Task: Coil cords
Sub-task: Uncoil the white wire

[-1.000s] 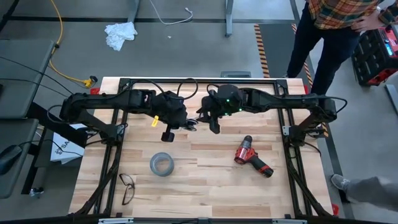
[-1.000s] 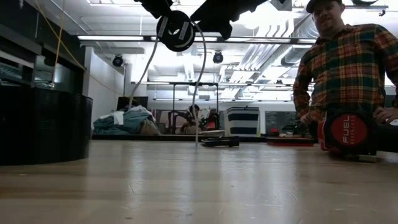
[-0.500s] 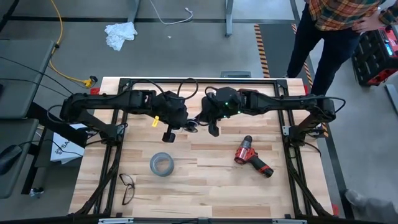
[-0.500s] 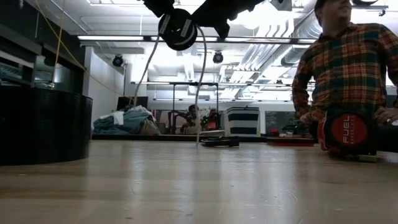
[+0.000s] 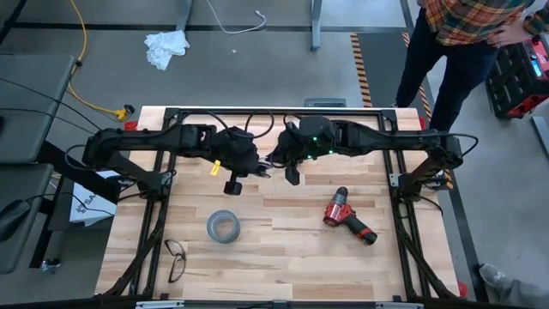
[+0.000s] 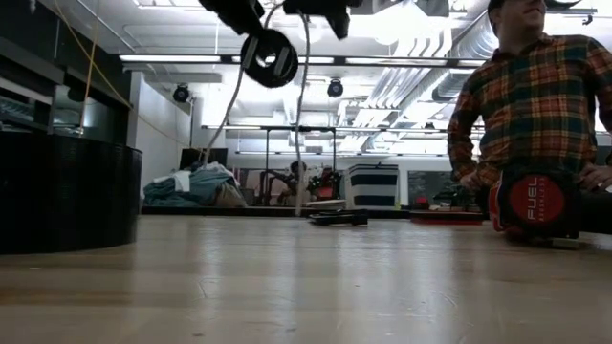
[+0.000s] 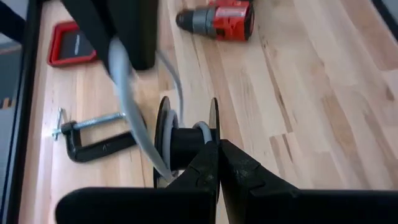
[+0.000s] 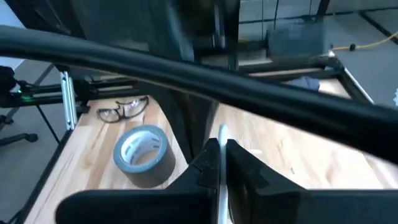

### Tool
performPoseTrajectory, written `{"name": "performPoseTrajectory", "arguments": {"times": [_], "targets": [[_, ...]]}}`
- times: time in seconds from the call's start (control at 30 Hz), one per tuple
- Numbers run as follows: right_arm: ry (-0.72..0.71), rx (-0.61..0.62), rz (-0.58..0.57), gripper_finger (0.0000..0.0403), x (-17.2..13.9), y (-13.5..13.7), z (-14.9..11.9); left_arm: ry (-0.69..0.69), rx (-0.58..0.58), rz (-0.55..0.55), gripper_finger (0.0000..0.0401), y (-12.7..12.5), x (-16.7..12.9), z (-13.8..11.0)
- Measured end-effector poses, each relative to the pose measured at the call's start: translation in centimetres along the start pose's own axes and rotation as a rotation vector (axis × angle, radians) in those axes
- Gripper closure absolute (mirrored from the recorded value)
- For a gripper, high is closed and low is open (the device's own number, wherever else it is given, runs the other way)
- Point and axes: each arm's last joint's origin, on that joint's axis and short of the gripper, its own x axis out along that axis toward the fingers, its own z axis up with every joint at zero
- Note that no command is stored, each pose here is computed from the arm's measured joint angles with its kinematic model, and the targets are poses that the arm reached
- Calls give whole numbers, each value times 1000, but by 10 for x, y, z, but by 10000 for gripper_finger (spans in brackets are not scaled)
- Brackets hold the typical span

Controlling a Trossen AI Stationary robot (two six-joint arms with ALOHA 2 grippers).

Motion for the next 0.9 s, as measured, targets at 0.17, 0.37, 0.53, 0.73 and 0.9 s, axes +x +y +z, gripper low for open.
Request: {"name": "performPoseTrajectory", "arguments": {"times": [0.17,0.37,0.53,0.73,0.9], "targets": [[-15,-22,-26,401,-11,1,19,18,-29,-3,401,-1,6,-5],[-6,-51,-69,402,-24,2,34,9,-40,29,401,0,5,-4],[8,-65,-71,403,-33,4,39,0,-68,63,401,2,5,-3],[71,-43,-53,400,-42,12,35,-18,-154,85,401,9,-5,-7],[110,-44,-36,400,-38,17,30,-71,-201,116,401,16,-25,-7]]}}
